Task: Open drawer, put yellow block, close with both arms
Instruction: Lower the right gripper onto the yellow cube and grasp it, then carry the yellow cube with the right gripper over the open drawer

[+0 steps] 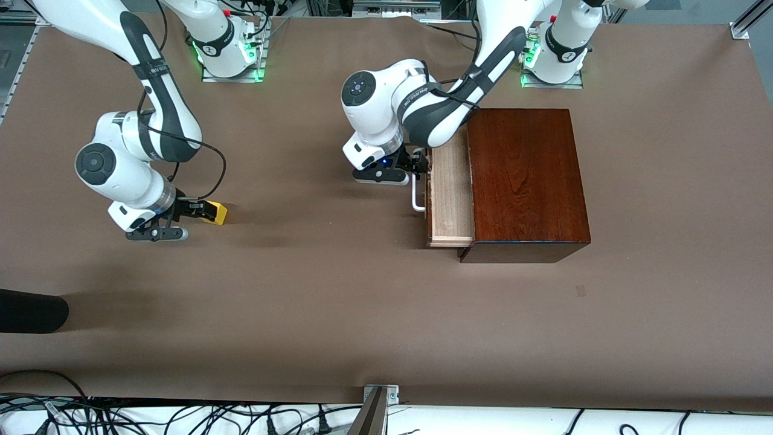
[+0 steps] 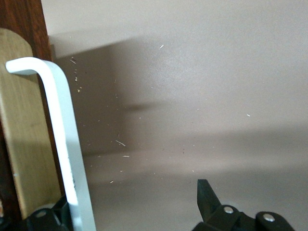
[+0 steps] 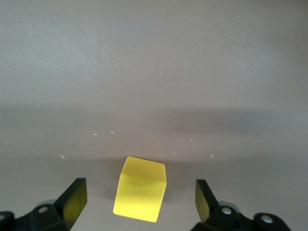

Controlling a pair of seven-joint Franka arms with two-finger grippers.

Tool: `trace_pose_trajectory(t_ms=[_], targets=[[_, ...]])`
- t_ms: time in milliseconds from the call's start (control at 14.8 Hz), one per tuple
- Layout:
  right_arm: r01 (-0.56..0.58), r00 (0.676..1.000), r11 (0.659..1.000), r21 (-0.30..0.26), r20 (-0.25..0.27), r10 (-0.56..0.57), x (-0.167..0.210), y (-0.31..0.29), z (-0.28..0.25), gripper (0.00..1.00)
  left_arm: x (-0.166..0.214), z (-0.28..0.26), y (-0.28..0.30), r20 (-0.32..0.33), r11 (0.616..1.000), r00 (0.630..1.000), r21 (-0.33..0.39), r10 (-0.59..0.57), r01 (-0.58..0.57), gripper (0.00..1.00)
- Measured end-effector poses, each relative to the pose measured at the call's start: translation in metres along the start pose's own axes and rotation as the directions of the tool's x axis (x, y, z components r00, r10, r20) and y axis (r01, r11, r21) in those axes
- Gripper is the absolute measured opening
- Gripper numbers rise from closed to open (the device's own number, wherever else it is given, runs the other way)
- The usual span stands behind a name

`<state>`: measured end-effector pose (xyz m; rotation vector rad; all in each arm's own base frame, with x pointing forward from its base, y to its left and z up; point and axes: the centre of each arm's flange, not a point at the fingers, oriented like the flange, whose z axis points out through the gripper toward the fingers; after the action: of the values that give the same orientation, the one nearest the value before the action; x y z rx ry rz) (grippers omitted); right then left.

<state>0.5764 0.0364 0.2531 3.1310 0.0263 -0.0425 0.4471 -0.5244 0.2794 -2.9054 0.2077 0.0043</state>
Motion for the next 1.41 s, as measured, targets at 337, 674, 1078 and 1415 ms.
trace_pose_trajectory(t_ms=[337,674,1078,1415], targets=[[-0.021,1.000,1.000,-0.002,-0.006,0.021,0.000,0.000,0.026,1.00,0.001,0.001,0.002,0.008,1.000,1.000,0.011,0.001,-0.002,1.00],[-0.024,1.000,1.000,-0.002,-0.017,0.024,-0.016,0.001,0.052,1.00,-0.005,-0.010,0.000,-0.011,0.991,0.999,0.126,0.041,-0.039,1.00],[-0.048,0.999,0.999,-0.004,0.004,0.048,-0.028,0.002,0.063,0.96,-0.003,-0.067,-0.021,-0.038,0.990,0.999,0.144,0.010,-0.004,1.00],[-0.058,0.998,0.998,-0.004,0.005,0.058,-0.029,0.001,0.063,0.55,0.015,-0.150,-0.094,0.035,0.997,0.999,0.076,-0.003,0.000,1.00]])
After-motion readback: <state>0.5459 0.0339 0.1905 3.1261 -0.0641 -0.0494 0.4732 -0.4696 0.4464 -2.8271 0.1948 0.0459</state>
